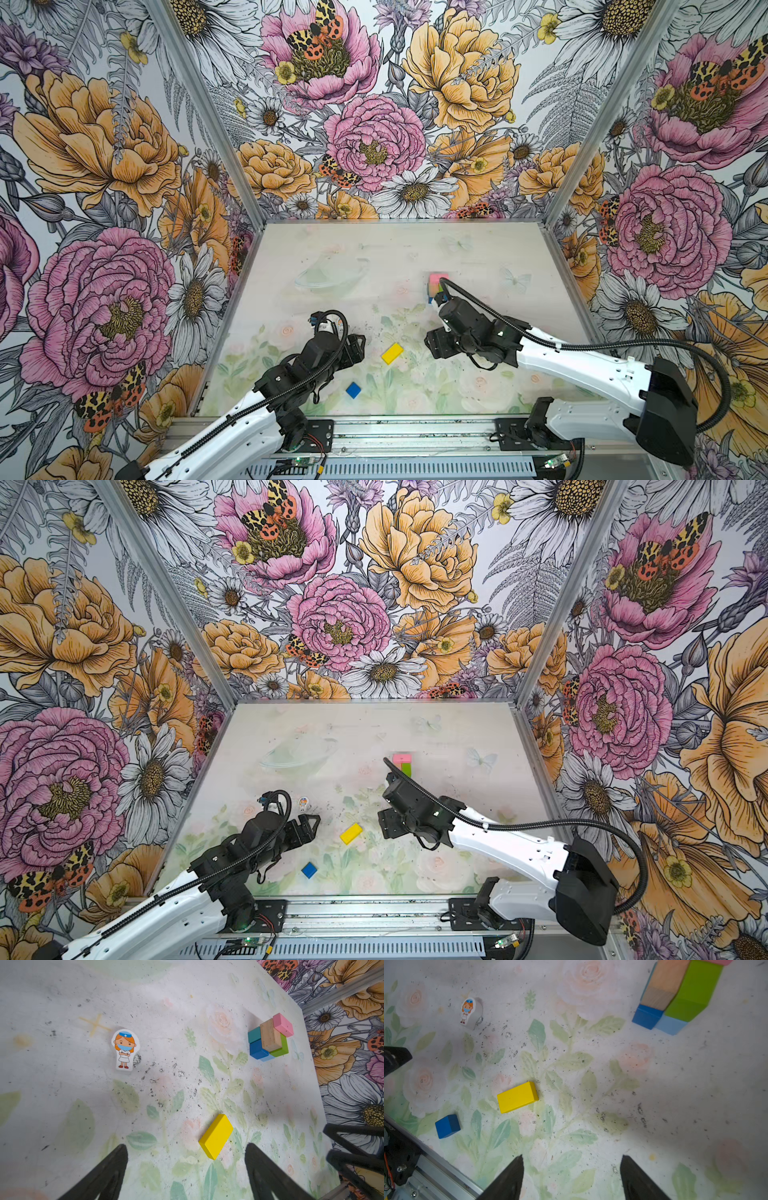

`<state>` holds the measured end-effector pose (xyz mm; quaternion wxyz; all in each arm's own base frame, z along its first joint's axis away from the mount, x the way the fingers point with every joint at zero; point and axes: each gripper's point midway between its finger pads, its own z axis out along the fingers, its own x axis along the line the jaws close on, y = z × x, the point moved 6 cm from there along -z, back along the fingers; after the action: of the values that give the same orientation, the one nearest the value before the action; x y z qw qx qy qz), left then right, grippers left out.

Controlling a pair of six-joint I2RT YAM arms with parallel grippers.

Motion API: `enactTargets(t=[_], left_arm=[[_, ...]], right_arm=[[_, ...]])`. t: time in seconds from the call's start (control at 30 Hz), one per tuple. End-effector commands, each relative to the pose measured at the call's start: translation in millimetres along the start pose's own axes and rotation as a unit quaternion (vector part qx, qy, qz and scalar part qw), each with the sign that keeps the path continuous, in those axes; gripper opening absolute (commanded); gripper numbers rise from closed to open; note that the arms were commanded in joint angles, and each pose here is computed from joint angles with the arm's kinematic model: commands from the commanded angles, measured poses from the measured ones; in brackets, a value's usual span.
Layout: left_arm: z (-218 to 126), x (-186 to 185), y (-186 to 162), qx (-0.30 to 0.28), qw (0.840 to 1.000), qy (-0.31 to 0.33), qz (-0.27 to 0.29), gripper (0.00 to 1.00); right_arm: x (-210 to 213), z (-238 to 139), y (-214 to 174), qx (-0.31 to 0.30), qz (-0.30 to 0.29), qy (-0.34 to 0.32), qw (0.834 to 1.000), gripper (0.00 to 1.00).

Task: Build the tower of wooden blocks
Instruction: 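Move the right gripper toward the robot over the yellow block while the left gripper withdraws, then lower the right gripper and close it on the yellow block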

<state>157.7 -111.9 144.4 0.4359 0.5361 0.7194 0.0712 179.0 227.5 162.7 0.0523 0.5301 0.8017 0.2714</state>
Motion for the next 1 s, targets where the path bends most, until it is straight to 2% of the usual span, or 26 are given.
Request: enactTargets(t=[0.0,0.43,0.97], left_arm=[[-1,8,-7,0.018,1.000,-0.001,-0.009,0.90],[-12,18,-7,0.007,1.000,-0.007,-0.021,0.90],[-19,20,-4,-0.001,1.000,-0.010,-0.025,0.90]], right_arm=[[26,9,16,-0.026,-0.014,0.028,0.999,0.77],[76,59,14,0.021,-0.076,0.029,0.996,0.85],[85,93,8,0.054,-0.101,0.029,0.993,0.87]])
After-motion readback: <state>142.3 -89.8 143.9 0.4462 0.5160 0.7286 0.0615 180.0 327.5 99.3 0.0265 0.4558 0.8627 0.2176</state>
